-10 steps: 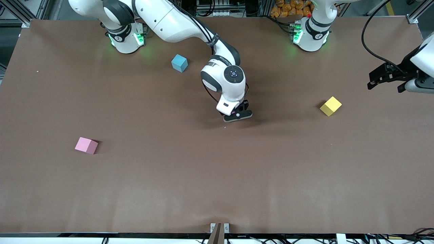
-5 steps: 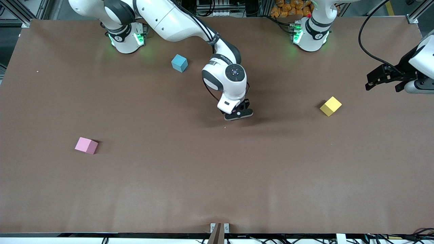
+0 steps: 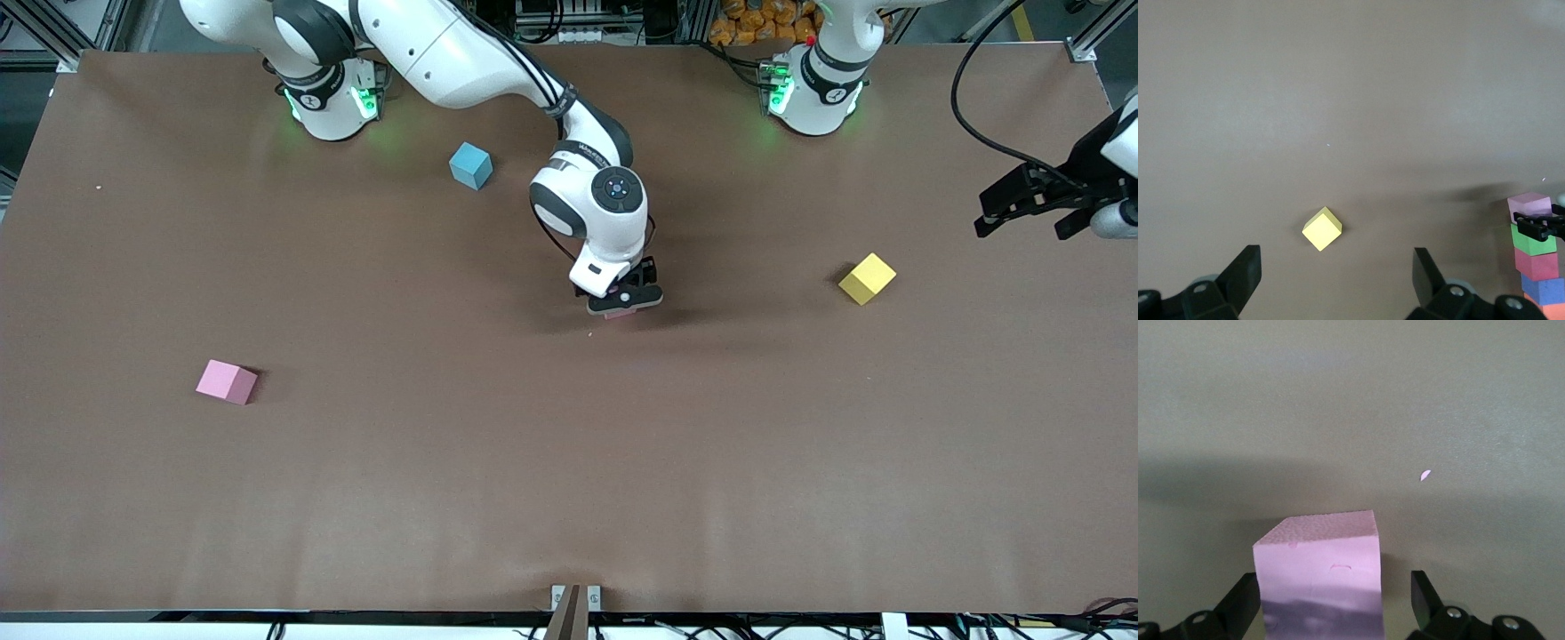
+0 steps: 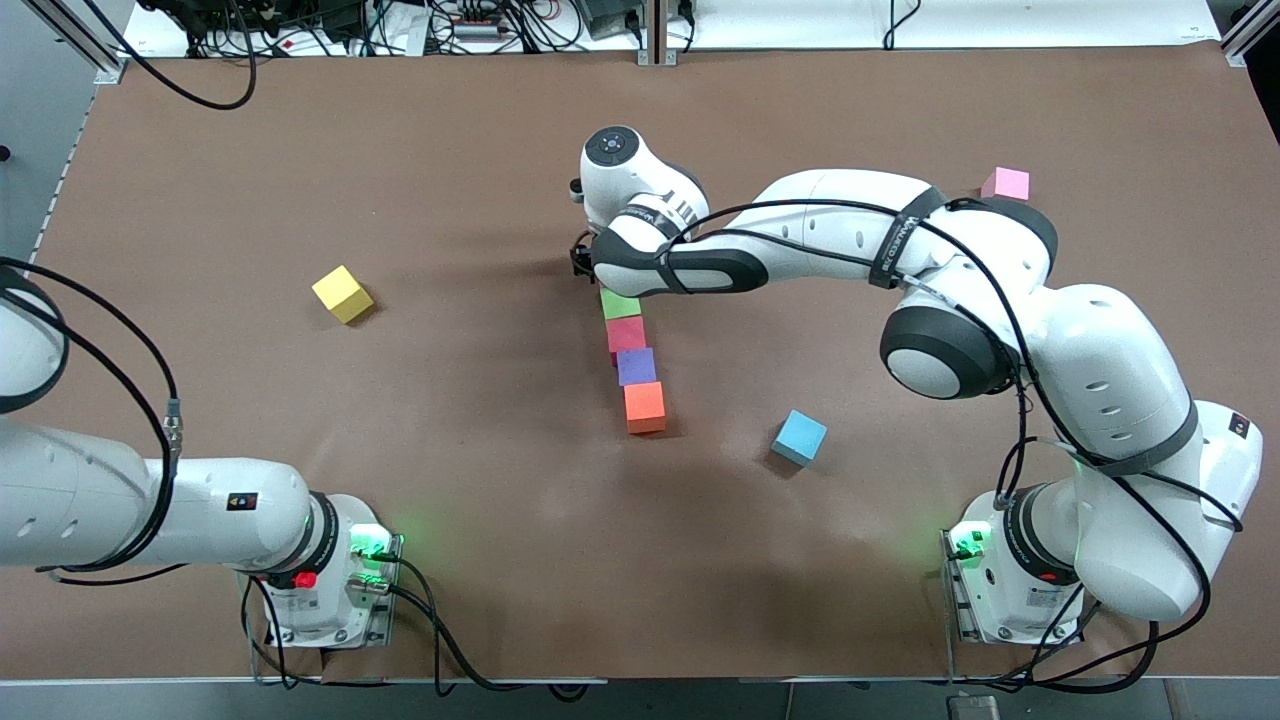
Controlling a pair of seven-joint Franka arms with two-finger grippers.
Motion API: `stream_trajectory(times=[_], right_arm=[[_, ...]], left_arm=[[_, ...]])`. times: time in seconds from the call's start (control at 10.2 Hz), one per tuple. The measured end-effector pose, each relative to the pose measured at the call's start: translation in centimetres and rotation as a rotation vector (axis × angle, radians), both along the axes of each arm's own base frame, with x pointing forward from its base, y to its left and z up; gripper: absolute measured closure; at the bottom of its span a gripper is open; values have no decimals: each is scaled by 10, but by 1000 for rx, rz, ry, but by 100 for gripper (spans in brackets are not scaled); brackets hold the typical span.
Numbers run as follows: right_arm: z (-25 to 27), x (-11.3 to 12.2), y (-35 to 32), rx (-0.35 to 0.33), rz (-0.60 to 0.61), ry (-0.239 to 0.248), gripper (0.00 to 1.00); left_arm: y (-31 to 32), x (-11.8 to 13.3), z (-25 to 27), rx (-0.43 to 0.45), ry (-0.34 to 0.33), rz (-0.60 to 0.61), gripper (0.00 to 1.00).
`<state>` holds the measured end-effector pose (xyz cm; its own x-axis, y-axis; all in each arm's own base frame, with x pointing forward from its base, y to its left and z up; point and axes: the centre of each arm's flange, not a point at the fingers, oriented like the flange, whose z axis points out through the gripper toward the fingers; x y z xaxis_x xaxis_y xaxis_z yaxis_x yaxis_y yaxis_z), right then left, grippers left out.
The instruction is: Arrange blocks into number 1
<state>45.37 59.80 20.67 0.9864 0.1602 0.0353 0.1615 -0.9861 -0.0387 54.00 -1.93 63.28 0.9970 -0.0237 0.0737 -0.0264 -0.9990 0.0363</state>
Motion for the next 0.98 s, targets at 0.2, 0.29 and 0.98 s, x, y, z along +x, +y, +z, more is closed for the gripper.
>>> stream_trajectory(times=[0.2, 0.29, 0.98], right_arm=[[11, 4, -1, 10, -8, -12, 0], [27, 14, -6, 20, -25, -26, 0], [158, 203, -263, -37, -139, -29, 0]], left_arm=[[-6, 1, 7, -1, -15, -10, 0], [-8, 2, 10, -1, -20, -13, 0], [-8, 8, 18, -2, -28, -13, 0]])
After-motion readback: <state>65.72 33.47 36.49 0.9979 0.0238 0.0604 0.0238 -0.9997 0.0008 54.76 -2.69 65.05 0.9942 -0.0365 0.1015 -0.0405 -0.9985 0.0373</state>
